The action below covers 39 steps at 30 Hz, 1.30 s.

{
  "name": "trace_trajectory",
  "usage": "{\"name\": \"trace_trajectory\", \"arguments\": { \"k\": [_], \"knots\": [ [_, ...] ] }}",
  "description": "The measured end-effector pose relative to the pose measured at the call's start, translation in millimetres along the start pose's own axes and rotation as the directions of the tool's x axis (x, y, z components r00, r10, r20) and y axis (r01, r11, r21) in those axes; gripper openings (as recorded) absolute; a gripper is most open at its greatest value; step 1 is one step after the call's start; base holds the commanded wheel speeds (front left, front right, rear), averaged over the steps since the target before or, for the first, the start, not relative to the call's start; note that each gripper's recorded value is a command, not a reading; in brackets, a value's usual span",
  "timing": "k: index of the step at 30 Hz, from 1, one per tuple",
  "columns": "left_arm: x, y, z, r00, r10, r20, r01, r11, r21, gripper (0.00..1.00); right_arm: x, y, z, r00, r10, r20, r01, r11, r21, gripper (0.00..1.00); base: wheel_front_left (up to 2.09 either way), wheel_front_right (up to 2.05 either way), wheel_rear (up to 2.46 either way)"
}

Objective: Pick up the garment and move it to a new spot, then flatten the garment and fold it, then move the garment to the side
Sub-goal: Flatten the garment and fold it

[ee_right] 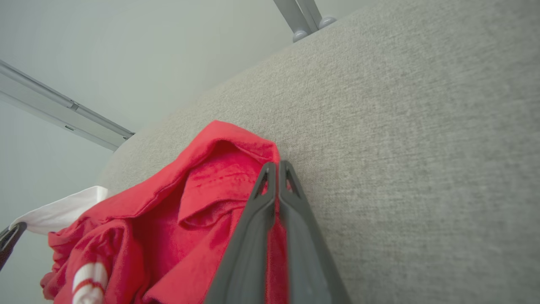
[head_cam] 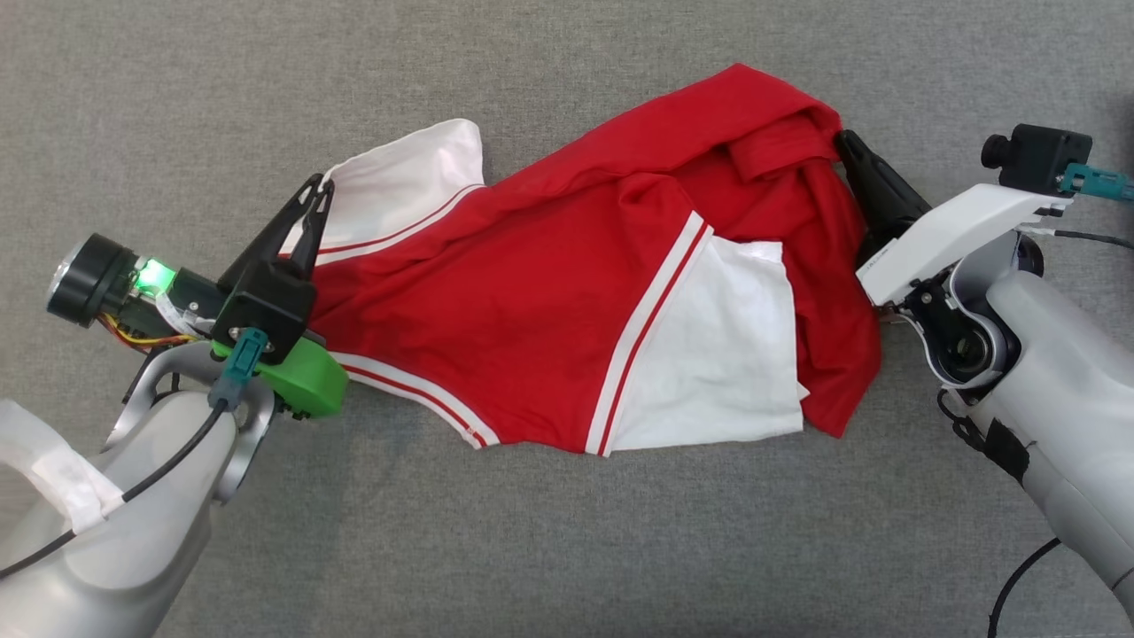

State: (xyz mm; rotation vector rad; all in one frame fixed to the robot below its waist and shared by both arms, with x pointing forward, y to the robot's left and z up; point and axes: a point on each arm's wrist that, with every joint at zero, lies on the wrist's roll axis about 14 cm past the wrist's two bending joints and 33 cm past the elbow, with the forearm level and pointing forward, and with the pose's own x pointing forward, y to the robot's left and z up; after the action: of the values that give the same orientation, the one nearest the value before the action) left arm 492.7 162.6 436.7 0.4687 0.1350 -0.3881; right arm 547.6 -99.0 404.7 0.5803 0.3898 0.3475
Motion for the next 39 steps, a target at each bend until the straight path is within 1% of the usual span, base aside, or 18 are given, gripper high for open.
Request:
{"name": "trace_trajectory", "arguments": {
  "k": [2,3,5,8,12,15,18,20,22,24,27,31,34,35,39],
  "knots": [
    [0.5,4.4,4.5,1.000,0.014,0.019,-0.014,1.000,0.004,0.00,-2.7,2.1,4.1,1.000,0.017,0.009,-0.016,0.999,-0.048,0.00,0.00,0.00,0.00],
    [1.0,12.3,11.6,0.998,0.035,0.045,-0.035,0.999,0.003,0.00,-6.5,-0.5,14.4,0.999,0.023,0.027,-0.020,0.994,-0.109,0.00,0.00,0.00,0.00],
    [1.9,21.0,22.3,0.995,0.057,0.082,-0.058,0.998,0.008,0.00,-9.6,-0.4,25.4,0.998,0.033,0.047,-0.025,0.987,-0.157,0.00,0.00,0.00,0.00],
    [0.8,36.9,39.4,0.986,0.098,0.136,-0.099,0.995,0.003,0.00,-13.2,6.6,44.9,0.994,0.062,0.086,-0.043,0.978,-0.202,0.00,0.00,0.00,0.00],
    [-2.0,55.4,57.5,0.974,0.127,0.187,-0.135,0.990,0.033,0.00,-21.2,12.0,64.7,0.989,0.086,0.117,-0.054,0.966,-0.254,0.00,0.00,0.00,0.00],
    [-4.0,64.6,77.2,0.960,0.139,0.242,-0.155,0.987,0.049,0.00,-26.6,16.9,90.3,0.981,0.106,0.164,-0.051,0.950,-0.309,0.00,0.00,0.00,0.00],
    [-7.4,80.6,109.4,0.932,0.155,0.327,-0.191,0.978,0.080,0.00,-35.3,29.4,132.9,0.955,0.145,0.258,-0.042,0.929,-0.367,0.00,0.00,0.00,0.00],
    [-12.4,91.5,138.1,0.900,0.166,0.402,-0.220,0.971,0.092,0.00,-46.2,41.1,163.4,0.929,0.183,0.321,-0.030,0.903,-0.429,0.00,0.00,0.00,0.00],
    [-18.5,100.4,162.8,0.872,0.170,0.459,-0.243,0.965,0.104,0.00,-58.1,50.9,184.9,0.907,0.214,0.363,-0.013,0.876,-0.482,0.00,0.00,0.00,0.00],
    [-27.3,108.5,191.6,0.836,0.165,0.524,-0.267,0.956,0.125,0.00,-72.8,63.2,205.1,0.884,0.252,0.394,0.005,0.838,-0.545,0.00,0.00,0.00,0.00],
    [-41.4,114.7,228.6,0.786,0.144,0.601,-0.288,0.946,0.149,0.00,-92.9,81.5,224.5,0.857,0.301,0.418,0.019,0.792,-0.610,0.00,0.00,0.00,0.00],
    [-58.7,121.8,278.4,0.730,0.110,0.674,-0.315,0.930,0.190,0.00,-118.3,96.0,245.3,0.834,0.335,0.438,0.047,0.748,-0.662,0.00,0.00,0.00,0.00],
    [-59.6,124.3,309.2,0.711,0.076,0.699,-0.298,0.933,0.201,0.00,-126.8,103.5,263.7,0.833,0.339,0.437,0.073,0.716,-0.694,0.00,0.00,0.00,0.00],
    [-55.9,125.4,315.0,0.715,0.064,0.696,-0.292,0.932,0.213,0.00,-127.0,105.8,269.9,0.832,0.340,0.438,0.080,0.708,-0.701,0.00,0.00,0.00,0.00],
    [-31.5,136.9,339.8,0.724,0.038,0.689,-0.279,0.930,0.241,0.00,-110.6,121.7,289.3,0.832,0.349,0.432,0.082,0.693,-0.716,0.00,0.00,0.00,0.00]
  ]
}}
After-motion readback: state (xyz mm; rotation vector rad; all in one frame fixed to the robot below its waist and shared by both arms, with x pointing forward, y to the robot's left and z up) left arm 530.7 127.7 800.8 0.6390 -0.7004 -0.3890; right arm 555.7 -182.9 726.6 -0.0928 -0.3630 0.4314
